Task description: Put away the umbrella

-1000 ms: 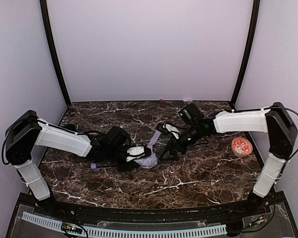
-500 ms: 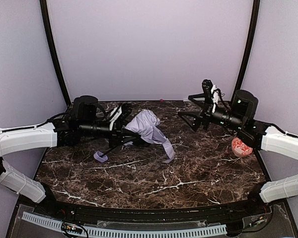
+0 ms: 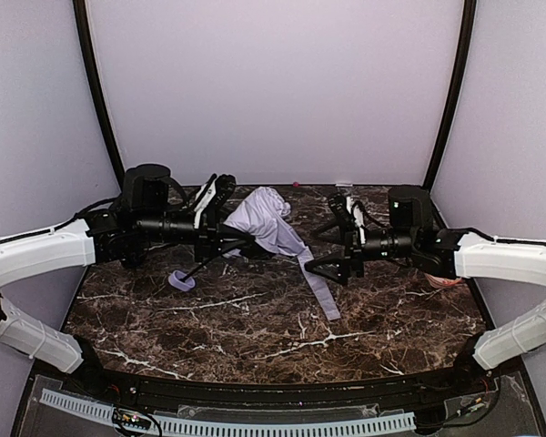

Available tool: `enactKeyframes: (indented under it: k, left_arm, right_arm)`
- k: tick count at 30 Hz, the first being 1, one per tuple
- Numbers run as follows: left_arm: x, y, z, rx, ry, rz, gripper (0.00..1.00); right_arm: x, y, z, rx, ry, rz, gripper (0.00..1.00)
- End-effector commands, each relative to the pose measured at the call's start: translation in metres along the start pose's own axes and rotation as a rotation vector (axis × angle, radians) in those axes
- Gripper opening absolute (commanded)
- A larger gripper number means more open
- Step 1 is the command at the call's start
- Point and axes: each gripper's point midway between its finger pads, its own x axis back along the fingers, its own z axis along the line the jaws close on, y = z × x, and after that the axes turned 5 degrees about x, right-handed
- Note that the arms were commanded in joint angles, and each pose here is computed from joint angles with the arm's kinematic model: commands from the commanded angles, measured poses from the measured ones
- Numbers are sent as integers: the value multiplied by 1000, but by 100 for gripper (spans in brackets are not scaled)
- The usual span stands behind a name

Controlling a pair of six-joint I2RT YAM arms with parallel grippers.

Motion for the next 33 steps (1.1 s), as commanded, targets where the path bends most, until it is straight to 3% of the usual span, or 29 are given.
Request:
enactKeyframes:
  k: [1, 3, 7, 11, 16, 19, 23, 26, 31, 33]
  left_arm:
    - [17, 42, 0, -49, 37, -94, 0]
    - [18, 45, -2, -47, 29, -103, 0]
    - [20, 51, -2, -48, 34, -129, 0]
    - [22, 56, 0, -43, 48, -141, 0]
    - [22, 50, 24, 18, 156, -106, 0]
    - [27, 29, 60, 101, 298, -37, 0]
    - [19, -17, 91, 118, 420, 144, 0]
    - [3, -56, 98, 133, 409, 270, 0]
    - [-25, -114, 80, 121, 289, 453, 0]
    - [-33, -130, 66, 84, 237, 520, 0]
  right_arm:
    - [-7, -23, 4, -36, 20, 28, 93]
    - [-12, -34, 5, -61, 28, 34, 89]
    - [-22, -41, 9, -115, 72, -2, 67]
    - [-32, -38, 21, -155, 142, -45, 59]
    - [-41, -51, 31, -207, 206, 12, 20]
    - [-39, -58, 44, -236, 270, 81, 7]
    - [-30, -21, 74, -197, 436, 80, 3]
    - [-19, 33, 86, -111, 543, -10, 0]
    - [-8, 119, 79, 75, 540, -221, 0]
    - [-8, 145, 65, 78, 478, -289, 0]
